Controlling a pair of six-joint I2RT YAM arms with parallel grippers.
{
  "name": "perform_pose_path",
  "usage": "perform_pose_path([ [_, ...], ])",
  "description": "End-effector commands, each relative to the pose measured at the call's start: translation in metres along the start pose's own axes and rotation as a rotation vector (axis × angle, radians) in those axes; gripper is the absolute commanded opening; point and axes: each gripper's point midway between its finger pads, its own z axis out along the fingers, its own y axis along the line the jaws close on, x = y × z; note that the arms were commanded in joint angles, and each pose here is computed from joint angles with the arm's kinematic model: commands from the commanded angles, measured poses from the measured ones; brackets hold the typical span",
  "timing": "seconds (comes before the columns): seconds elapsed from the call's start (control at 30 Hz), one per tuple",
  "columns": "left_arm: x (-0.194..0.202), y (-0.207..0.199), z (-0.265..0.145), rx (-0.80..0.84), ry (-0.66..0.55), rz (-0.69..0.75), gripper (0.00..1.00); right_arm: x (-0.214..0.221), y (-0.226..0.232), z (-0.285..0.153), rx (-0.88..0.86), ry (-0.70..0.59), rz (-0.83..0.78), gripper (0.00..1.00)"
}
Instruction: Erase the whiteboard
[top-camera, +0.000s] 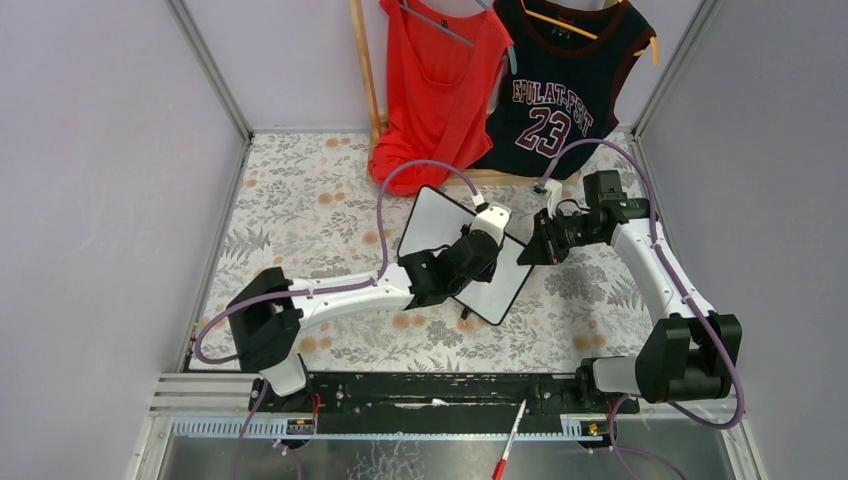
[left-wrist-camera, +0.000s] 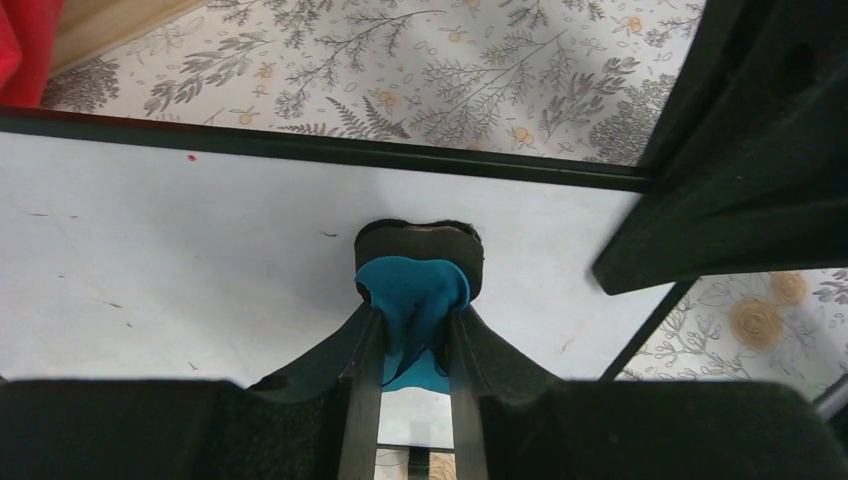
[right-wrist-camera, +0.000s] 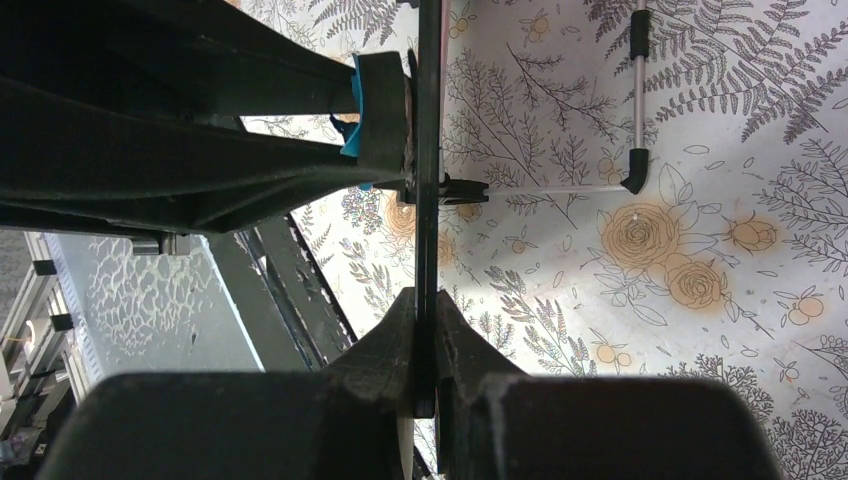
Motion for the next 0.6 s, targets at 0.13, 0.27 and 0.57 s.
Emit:
perform_pose_path([
  [0.13,-0.021,-0.011,-0.008,0.048,-0.058,-0.055,0.00,-0.005,0.028,0.003,-0.123,-0.011,-0.027,0.00],
  [0.27,-0.026,0.025,-0.020,-0.029,-0.087,-0.090,0.00,-0.005,0.028,0.003,-0.124,-0.009,-0.026,0.00],
  [0.57,-0.032,0.102,-0.060,-0.207,-0.169,-0.192,0.00,-0.006,0.029,0.004,-0.134,-0.008,-0.017,0.01],
])
